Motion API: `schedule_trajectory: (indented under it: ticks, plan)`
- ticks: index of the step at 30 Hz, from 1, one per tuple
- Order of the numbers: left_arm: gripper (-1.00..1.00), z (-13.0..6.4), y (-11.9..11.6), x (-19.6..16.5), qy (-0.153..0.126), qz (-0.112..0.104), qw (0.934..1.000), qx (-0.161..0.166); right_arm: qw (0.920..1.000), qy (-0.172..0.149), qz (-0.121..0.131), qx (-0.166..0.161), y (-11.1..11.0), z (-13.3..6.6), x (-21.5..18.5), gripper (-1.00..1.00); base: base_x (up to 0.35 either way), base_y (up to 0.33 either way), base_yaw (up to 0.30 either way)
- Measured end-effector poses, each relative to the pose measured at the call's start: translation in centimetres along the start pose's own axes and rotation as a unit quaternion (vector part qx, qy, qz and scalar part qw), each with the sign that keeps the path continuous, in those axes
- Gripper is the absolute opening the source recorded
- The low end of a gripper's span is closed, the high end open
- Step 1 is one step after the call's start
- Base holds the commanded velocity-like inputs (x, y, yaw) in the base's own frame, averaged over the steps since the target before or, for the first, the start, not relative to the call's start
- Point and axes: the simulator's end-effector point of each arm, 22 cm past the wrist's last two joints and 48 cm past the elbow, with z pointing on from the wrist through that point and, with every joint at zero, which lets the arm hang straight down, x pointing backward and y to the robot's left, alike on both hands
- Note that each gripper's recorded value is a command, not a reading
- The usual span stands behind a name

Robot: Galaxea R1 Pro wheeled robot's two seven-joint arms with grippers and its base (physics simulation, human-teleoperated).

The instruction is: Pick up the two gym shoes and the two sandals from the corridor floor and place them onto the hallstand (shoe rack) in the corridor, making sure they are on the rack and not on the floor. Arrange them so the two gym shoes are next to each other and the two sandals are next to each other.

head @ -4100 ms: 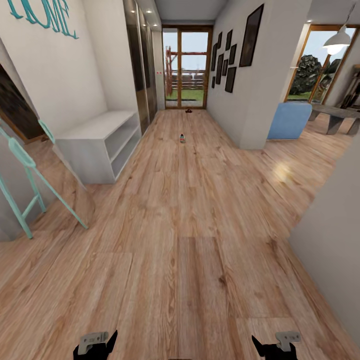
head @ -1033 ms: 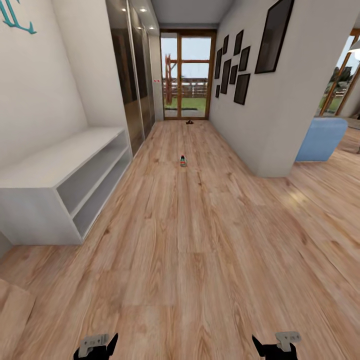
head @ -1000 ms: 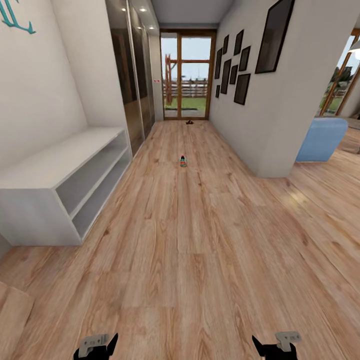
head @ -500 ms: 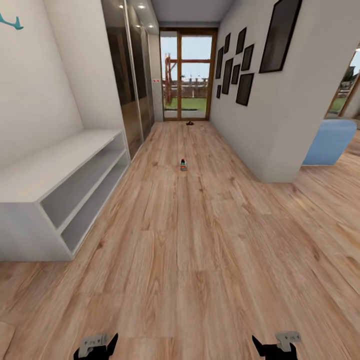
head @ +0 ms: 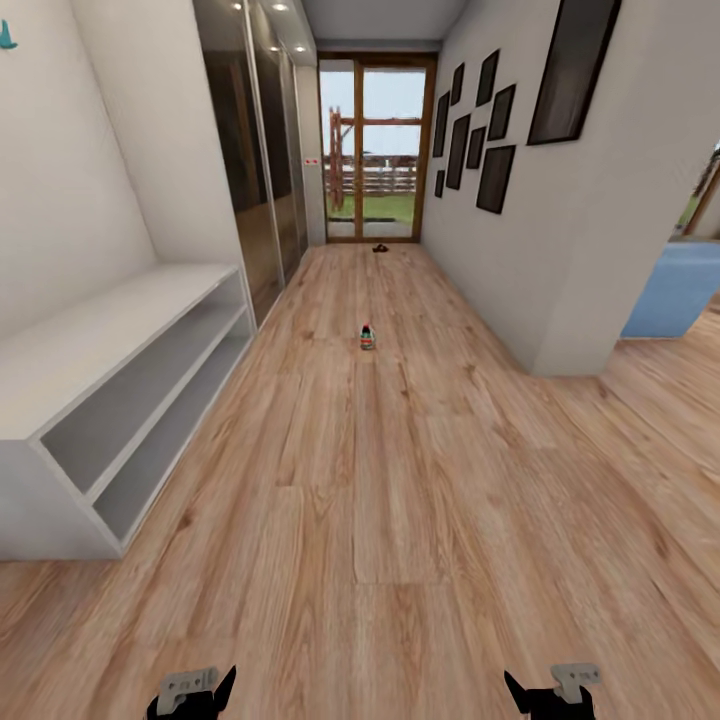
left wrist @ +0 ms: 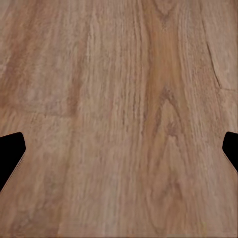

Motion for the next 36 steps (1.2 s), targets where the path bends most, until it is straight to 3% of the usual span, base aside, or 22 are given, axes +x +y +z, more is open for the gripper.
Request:
schedule_trajectory:
  ticks: [36]
  plan:
    - [1.0, 0.0, 0.01, 0.0, 0.0, 0.0, 1.0, 0.0, 1.0, 0.0, 0.0, 0.0, 0.0, 0.0, 0.0, 1.0, 0.34, 0.0, 0.0]
